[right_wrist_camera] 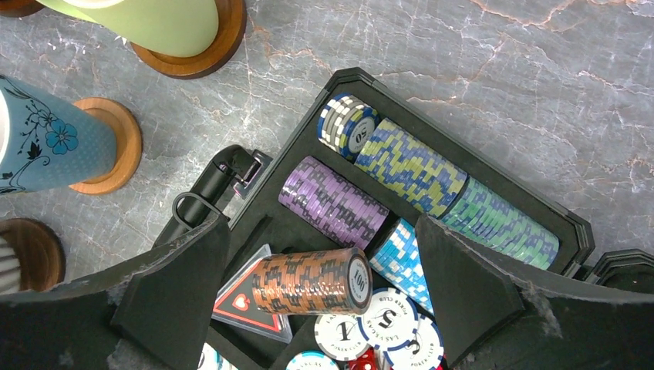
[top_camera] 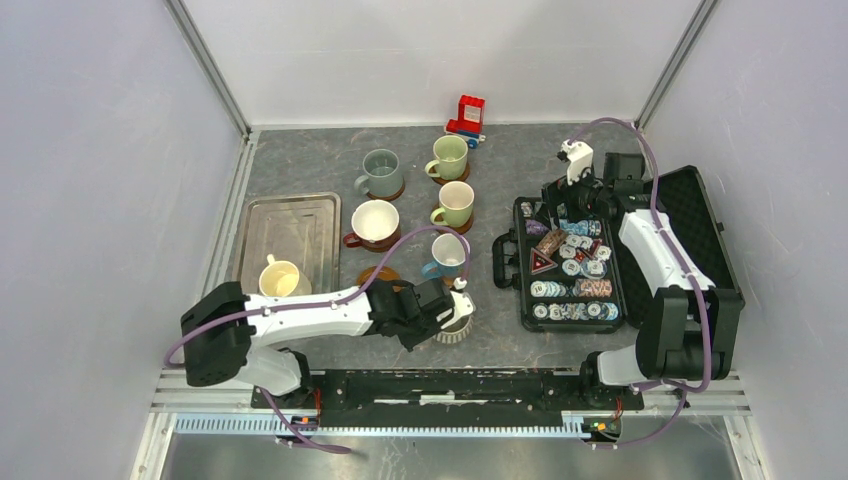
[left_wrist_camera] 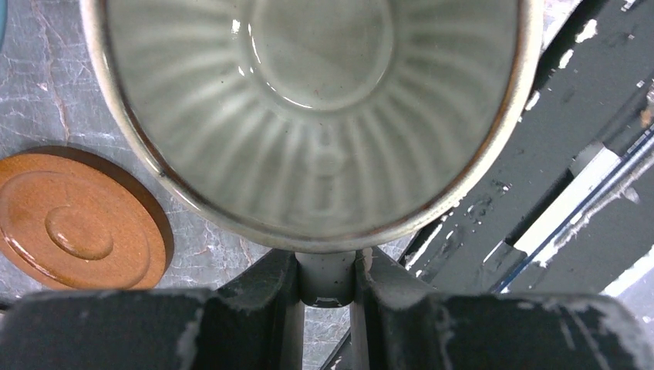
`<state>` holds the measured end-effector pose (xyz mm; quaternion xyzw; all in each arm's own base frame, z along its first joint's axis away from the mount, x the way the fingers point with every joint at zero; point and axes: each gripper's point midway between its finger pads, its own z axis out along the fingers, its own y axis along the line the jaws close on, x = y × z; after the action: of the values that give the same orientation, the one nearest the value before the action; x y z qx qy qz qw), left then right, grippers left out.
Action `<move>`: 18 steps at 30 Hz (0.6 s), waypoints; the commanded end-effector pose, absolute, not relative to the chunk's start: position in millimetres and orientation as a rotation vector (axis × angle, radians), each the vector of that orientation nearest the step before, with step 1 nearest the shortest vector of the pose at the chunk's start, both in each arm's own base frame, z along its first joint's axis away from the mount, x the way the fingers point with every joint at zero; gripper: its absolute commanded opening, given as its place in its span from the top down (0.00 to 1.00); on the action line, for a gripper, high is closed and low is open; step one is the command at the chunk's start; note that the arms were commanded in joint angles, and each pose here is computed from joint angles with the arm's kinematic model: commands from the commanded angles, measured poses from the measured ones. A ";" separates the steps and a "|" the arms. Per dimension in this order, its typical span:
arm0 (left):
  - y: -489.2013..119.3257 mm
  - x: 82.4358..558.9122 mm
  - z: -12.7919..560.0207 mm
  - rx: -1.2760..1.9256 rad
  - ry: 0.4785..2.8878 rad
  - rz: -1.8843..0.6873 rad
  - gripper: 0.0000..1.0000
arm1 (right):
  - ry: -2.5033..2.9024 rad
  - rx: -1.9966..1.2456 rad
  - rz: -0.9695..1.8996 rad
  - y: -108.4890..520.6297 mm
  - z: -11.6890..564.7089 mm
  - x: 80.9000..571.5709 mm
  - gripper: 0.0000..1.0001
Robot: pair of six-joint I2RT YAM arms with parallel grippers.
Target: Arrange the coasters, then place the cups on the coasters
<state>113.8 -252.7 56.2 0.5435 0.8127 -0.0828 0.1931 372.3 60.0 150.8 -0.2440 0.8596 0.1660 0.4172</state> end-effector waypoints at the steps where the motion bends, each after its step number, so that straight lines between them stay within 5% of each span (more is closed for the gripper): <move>1: -286.9 133.7 78.0 1.330 2.245 -0.282 0.98 | 2.108 -0.617 0.422 63.1 164.2 369.3 0.02; 18: -285.9 126.9 63.9 1.301 2.295 -0.312 0.98 | 2.095 -0.633 0.420 64.4 164.0 361.3 0.02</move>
<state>121.1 -260.2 49.1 0.5087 0.8339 -0.0732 0.2012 360.3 61.6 150.9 -0.2458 0.8577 0.1676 0.4194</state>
